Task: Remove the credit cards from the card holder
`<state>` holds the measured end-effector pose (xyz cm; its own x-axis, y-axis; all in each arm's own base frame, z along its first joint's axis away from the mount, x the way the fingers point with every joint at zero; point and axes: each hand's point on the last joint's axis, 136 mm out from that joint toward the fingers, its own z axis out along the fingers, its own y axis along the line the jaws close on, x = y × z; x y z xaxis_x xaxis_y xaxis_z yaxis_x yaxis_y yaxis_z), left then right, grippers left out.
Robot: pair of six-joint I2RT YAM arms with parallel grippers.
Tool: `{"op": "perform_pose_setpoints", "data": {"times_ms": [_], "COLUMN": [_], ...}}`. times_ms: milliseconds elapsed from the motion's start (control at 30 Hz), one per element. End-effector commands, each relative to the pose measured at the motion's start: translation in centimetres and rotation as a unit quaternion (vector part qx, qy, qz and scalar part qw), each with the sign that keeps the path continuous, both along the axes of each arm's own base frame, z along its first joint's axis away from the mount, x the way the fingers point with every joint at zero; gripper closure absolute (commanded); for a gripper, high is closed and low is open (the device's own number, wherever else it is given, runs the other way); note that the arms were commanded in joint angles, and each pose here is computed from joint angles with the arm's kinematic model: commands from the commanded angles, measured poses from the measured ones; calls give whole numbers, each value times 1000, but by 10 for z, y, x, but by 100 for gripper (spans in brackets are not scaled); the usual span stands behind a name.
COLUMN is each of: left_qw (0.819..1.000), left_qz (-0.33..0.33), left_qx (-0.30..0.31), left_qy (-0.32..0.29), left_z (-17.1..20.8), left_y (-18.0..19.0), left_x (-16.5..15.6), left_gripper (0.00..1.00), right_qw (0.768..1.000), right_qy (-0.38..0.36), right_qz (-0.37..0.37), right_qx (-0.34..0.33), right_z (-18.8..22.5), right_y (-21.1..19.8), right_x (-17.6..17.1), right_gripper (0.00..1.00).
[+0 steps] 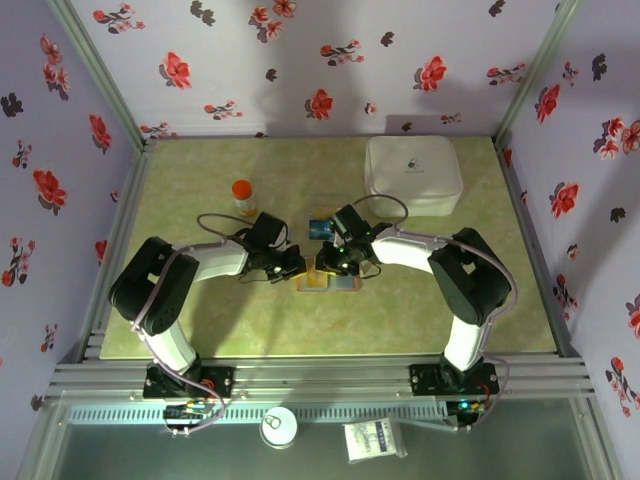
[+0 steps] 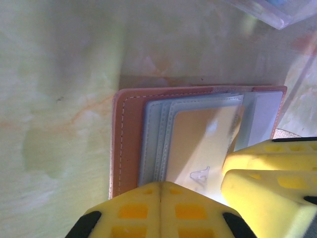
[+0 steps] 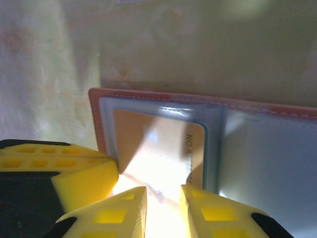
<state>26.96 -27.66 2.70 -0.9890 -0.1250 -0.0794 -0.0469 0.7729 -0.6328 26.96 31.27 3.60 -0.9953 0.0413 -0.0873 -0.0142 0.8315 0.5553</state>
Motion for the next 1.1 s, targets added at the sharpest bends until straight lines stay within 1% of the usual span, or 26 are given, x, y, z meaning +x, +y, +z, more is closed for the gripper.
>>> {"op": "perform_pose_setpoints", "data": {"times_ms": [0, 133, 400, 767, 1067], "left_qw": [1000, 1000, 1000, 1000, 1000], "left_qz": [-5, -4, -4, -7, -22], "left_qx": [21, 23, 23, 12, 8], "left_qy": [20, 19, 18, -2, -6], "left_z": [-15, -15, -13, 9, 17], "left_y": [8, 8, 9, 4, -9], "left_x": [-11, -12, -12, -5, -5], "left_gripper": [97, 97, 97, 97, 97], "right_qw": [999, 998, 998, 999, 999], "right_qy": [8, 4, -8, -23, -24], "right_qz": [0, 2, 0, 1, -7], "right_qx": [-45, -59, -62, -28, -29], "right_z": [-16, -17, -10, 13, 12], "right_y": [-15, -20, -23, -17, -24], "right_x": [-8, -8, -6, -6, -5], "right_gripper": [75, 75, 75, 74, 74]}}
